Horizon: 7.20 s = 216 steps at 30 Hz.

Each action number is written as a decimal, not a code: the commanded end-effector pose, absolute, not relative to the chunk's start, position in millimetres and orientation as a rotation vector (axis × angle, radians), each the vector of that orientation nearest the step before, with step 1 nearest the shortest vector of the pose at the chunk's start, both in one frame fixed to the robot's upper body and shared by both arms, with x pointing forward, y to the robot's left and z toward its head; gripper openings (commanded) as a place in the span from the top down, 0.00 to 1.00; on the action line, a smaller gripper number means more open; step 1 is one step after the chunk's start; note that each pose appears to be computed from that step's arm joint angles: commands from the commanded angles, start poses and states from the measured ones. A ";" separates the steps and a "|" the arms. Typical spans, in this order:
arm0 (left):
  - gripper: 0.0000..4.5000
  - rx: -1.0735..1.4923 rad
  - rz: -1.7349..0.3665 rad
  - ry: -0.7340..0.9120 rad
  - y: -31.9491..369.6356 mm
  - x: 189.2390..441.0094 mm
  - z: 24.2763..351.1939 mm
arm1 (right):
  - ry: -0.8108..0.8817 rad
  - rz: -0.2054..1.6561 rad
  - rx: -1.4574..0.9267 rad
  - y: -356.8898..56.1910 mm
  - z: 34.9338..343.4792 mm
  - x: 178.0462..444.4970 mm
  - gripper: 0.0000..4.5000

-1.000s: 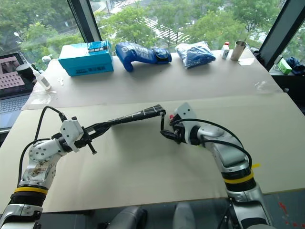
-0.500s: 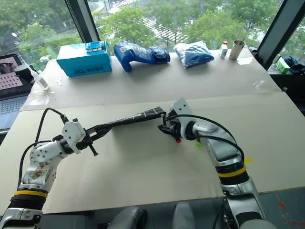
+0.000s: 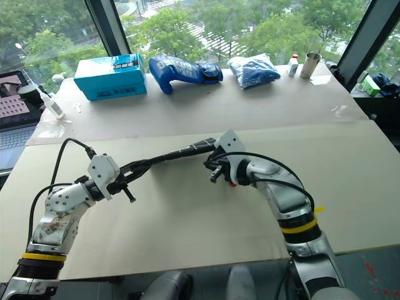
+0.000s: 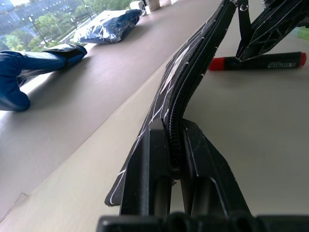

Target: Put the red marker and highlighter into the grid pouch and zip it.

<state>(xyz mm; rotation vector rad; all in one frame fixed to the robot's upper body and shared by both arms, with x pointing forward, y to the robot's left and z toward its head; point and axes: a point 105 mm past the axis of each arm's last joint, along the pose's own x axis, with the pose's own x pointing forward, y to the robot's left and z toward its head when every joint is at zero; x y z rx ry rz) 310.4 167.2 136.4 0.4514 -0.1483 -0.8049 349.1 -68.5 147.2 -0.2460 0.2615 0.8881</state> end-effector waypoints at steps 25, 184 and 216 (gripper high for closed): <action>1.00 0.505 -0.861 -0.118 145.6 297.3 140.3 | 0.105 1.069 -0.680 -11.8 162.7 333.7 0.99; 1.00 0.420 -0.814 -0.191 152.8 305.5 142.4 | -0.152 0.975 -1.394 -117.1 224.0 340.1 0.77; 1.00 0.474 -0.870 -0.175 144.9 298.1 131.0 | -0.133 0.980 -1.461 -105.2 209.5 350.6 0.77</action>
